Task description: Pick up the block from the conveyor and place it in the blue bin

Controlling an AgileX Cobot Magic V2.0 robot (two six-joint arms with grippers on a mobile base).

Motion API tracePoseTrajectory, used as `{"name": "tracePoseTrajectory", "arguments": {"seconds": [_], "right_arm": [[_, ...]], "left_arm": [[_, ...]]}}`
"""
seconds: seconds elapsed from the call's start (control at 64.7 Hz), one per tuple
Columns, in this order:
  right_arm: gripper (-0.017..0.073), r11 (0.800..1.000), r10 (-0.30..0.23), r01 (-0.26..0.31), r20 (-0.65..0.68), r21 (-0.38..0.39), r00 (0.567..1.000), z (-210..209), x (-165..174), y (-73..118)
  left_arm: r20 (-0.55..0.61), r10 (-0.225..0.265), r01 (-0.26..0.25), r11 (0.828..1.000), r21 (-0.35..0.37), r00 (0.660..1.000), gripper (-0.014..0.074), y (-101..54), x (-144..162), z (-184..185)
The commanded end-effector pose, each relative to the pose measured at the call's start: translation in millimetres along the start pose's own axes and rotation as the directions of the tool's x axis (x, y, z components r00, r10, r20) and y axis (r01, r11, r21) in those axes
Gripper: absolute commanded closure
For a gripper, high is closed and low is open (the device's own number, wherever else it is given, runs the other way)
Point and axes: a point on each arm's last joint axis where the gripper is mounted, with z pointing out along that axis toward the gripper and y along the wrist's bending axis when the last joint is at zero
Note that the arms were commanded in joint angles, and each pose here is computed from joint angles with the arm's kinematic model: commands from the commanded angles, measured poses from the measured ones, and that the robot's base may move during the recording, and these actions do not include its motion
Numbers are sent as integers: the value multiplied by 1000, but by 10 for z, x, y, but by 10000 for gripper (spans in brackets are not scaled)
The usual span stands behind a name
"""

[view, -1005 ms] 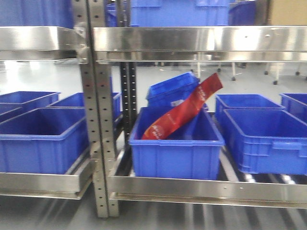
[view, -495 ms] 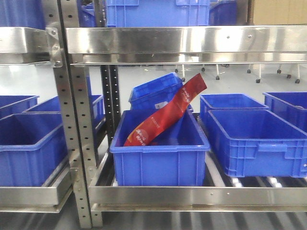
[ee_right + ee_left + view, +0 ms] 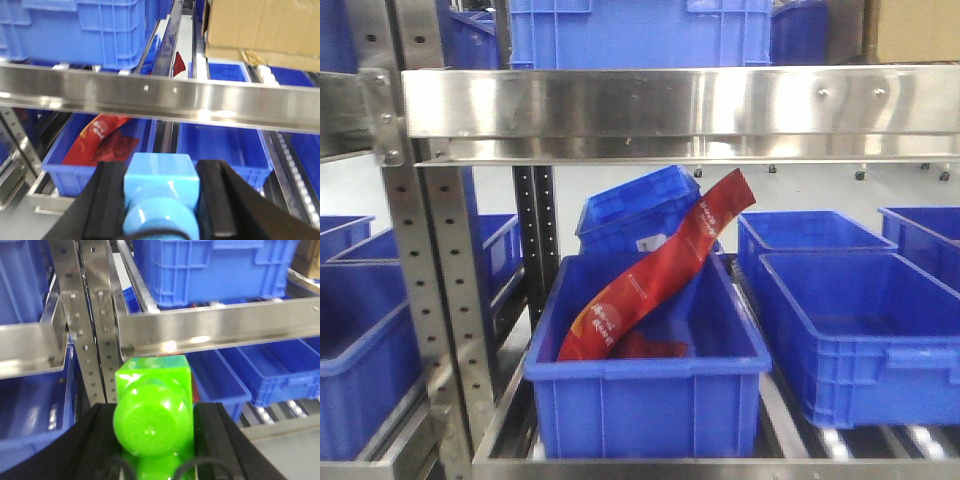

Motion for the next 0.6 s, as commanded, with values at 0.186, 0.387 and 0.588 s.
{"name": "tracePoseTrajectory", "arguments": {"seconds": [0.186,0.387,0.588], "right_arm": [[713,1000,-16,15,33,4,999,-25,-35,-4],[713,1000,-16,15,33,4,999,-25,-35,-4],[713,1000,-16,15,33,4,999,-25,-35,-4]], "left_arm": [[34,-3,2,1000,11,999,704,-12,-38,-36],[34,-3,2,1000,11,999,704,-12,-38,-36],[34,-3,2,1000,11,999,704,-12,-38,-36]]}}
